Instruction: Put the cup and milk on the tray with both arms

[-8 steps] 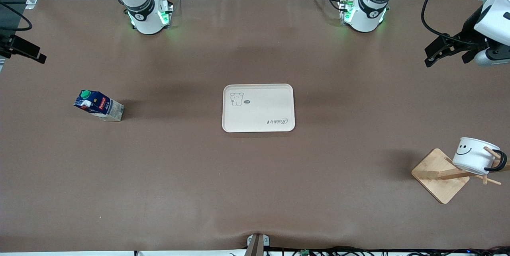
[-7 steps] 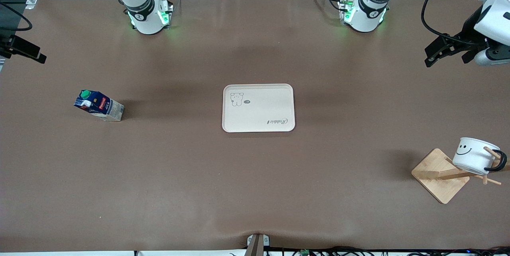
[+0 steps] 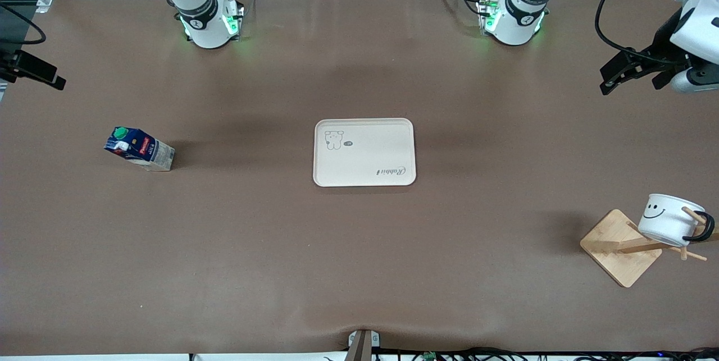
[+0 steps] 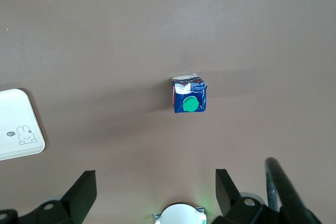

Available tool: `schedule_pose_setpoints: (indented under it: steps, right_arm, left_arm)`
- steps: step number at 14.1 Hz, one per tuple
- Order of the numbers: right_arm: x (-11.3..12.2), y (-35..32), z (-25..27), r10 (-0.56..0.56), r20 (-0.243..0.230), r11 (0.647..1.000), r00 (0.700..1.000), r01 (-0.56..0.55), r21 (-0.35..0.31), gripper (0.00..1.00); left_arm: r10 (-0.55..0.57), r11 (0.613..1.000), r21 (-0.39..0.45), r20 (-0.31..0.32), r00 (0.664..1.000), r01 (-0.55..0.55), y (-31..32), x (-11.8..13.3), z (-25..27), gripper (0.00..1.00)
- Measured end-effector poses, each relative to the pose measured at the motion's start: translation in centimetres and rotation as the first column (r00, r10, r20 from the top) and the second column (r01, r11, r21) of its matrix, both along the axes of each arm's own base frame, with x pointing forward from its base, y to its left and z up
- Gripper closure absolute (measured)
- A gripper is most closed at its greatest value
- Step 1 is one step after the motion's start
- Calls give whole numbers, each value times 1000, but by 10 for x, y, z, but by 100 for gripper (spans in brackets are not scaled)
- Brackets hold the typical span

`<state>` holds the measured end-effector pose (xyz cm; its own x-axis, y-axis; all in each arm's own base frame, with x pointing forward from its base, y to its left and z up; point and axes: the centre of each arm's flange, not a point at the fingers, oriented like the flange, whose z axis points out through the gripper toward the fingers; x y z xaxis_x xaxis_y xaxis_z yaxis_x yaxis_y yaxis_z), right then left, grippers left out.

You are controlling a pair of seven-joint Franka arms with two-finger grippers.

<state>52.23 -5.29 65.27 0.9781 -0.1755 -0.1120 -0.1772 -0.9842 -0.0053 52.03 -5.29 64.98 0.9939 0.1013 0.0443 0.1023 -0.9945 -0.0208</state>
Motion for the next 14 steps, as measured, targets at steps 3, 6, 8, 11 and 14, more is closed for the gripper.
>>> schedule_pose_setpoints:
  steps: [3, 6, 8, 11, 14]
  right_arm:
    - [0, 0, 0, 0, 0, 1000, 1000, 0, 0, 0]
    - [0, 0, 0, 0, 0, 1000, 1000, 0, 0, 0]
    - [0, 1, -1, 1, -3, 1000, 1000, -1, 0, 0]
    - [6, 1, -11, 2, -21, 1000, 1000, -2, 0, 0]
    - [9, 1, -15, 3, -28, 1000, 1000, -3, 0, 0]
  left_arm:
    - [48, 998, -27, 24, 999, -48, 24, 9, -2, 0]
    - [140, 985, -111, 35, 989, -136, 67, 23, -14, 0]
    - [195, 969, -159, 27, 980, -188, 100, 32, -29, 0]
    - [220, 961, -176, 19, 975, -214, 127, 49, -61, 0]
    - [181, 967, -185, 12, 983, -176, 158, 70, -102, 0]
